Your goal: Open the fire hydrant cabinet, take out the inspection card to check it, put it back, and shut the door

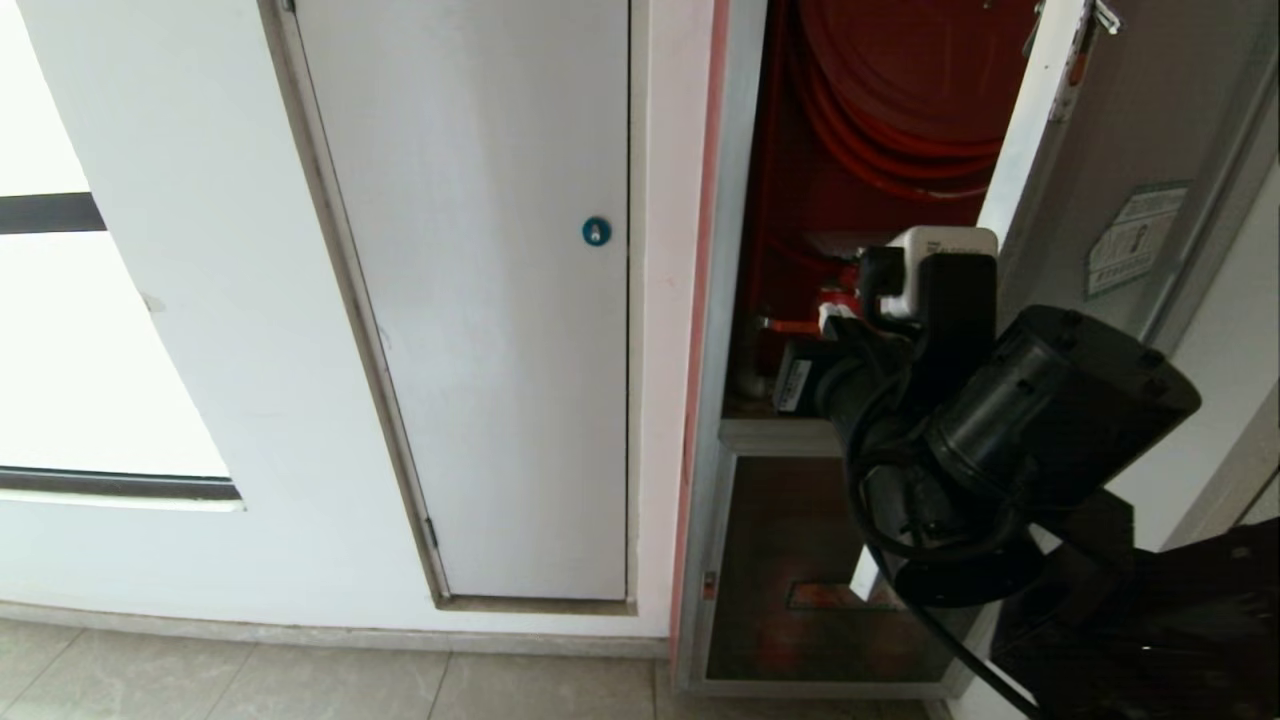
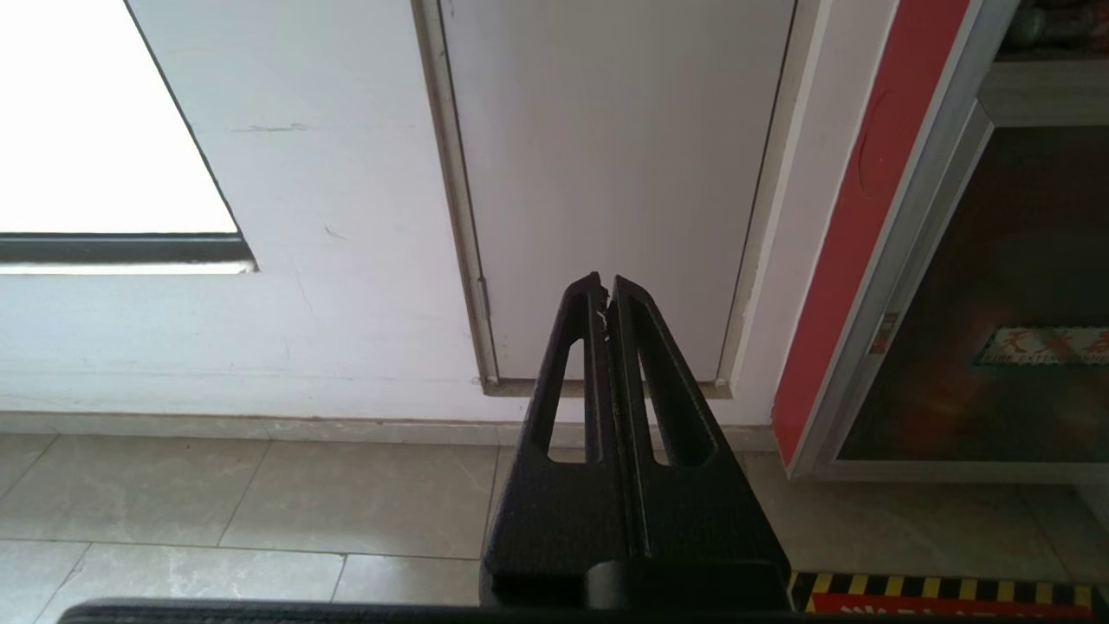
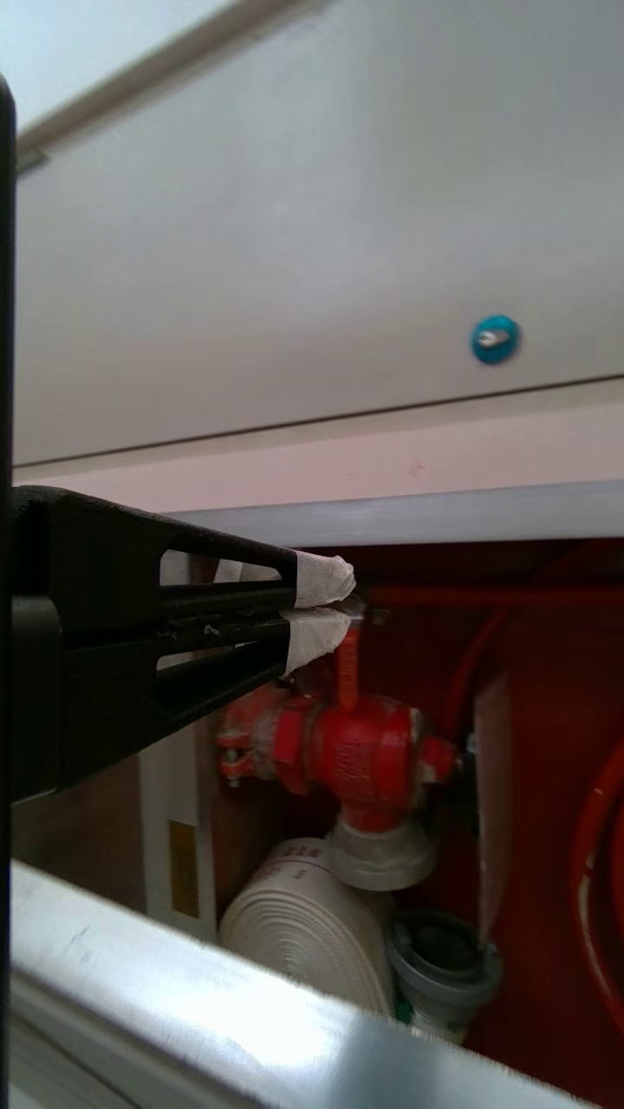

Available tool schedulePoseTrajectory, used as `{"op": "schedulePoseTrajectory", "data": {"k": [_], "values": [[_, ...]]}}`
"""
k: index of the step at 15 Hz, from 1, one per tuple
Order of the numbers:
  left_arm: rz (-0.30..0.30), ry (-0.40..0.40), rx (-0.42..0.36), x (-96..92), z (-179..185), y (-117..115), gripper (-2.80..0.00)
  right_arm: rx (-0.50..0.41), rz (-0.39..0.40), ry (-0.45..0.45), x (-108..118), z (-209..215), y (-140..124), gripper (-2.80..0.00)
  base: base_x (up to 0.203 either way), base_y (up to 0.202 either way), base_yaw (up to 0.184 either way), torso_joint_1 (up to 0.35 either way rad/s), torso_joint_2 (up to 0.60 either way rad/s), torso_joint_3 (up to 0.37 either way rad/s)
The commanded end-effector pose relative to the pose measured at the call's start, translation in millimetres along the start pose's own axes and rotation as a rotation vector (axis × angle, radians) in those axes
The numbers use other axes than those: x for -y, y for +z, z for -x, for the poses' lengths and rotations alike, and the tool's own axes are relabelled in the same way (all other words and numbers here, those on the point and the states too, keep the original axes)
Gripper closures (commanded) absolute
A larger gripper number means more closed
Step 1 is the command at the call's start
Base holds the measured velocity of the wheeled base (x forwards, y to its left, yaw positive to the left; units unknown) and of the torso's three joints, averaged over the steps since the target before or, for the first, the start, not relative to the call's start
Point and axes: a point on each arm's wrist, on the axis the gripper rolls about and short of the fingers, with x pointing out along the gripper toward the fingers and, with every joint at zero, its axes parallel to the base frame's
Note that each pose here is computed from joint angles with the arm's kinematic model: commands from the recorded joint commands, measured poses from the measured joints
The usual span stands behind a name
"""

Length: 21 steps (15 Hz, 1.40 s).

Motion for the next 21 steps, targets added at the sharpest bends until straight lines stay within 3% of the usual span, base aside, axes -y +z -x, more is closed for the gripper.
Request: {"op": "schedulePoseTrajectory", "data": {"k": [1,6,21], "values": [[-0.001,0.0,-0.002,0.0,-0.2,-0.8,0.0,0.038,-0.001,-0.023,-13.5,-7.7,-21.7,0.0,0.0,0.0,0.0,0.0,0.0,0.0],[0.0,0.0,-0.002,0.0,-0.2,-0.8,0.0,0.087,-0.017,-0.107,-6.3,-37.6,-15.1,0.0,0.0,0.0,0.0,0.0,0.0,0.0],[0.0,0.0,-0.002,0.0,-0.2,-0.8,0.0,0.133,-0.011,-0.175,12.6,-61.6,-6.5,0.0,0.0,0.0,0.0,0.0,0.0,0.0]]}}
